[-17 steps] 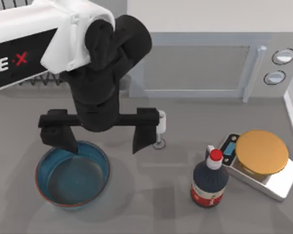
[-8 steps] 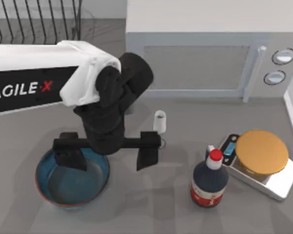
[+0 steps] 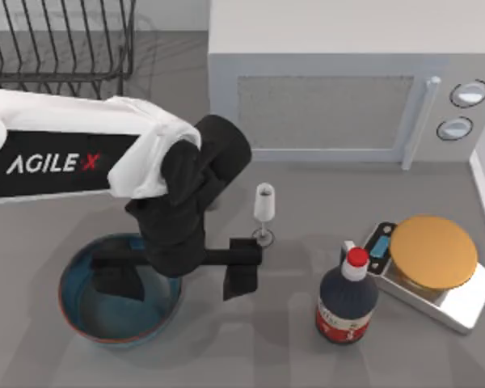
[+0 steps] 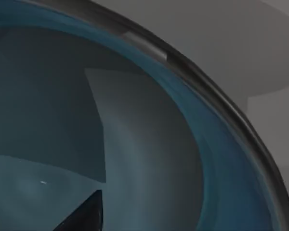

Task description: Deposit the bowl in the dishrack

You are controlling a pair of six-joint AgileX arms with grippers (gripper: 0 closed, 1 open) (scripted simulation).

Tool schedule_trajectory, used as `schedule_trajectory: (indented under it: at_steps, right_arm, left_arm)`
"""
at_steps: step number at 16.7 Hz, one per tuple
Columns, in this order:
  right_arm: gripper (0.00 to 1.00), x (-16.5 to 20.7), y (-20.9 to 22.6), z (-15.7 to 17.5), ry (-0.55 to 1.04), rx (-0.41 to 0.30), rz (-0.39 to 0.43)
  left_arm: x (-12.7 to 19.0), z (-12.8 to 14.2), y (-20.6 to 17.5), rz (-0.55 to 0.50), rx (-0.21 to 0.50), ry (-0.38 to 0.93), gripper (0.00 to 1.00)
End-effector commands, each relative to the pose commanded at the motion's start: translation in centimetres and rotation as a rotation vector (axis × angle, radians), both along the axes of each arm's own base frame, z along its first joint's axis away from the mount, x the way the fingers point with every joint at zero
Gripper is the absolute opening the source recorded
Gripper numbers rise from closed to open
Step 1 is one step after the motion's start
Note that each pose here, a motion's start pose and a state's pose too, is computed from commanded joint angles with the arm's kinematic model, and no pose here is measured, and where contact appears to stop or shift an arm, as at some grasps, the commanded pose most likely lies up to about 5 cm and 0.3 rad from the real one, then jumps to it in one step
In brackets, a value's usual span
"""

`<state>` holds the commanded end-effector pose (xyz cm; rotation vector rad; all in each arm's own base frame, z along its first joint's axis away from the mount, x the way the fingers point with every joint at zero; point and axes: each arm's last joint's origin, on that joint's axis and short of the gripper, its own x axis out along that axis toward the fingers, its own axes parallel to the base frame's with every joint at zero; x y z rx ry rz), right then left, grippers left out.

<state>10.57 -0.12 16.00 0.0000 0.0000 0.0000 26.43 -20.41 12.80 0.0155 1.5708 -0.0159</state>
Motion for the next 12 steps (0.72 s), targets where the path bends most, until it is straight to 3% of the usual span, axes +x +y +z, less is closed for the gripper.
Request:
schedule_trajectory:
  at_steps: [12]
  right_arm:
    - [1.0, 0.0, 0.0, 0.0, 0.0, 0.0, 0.0]
  left_arm:
    - [0.0, 0.0, 0.0, 0.0, 0.0, 0.0, 0.02]
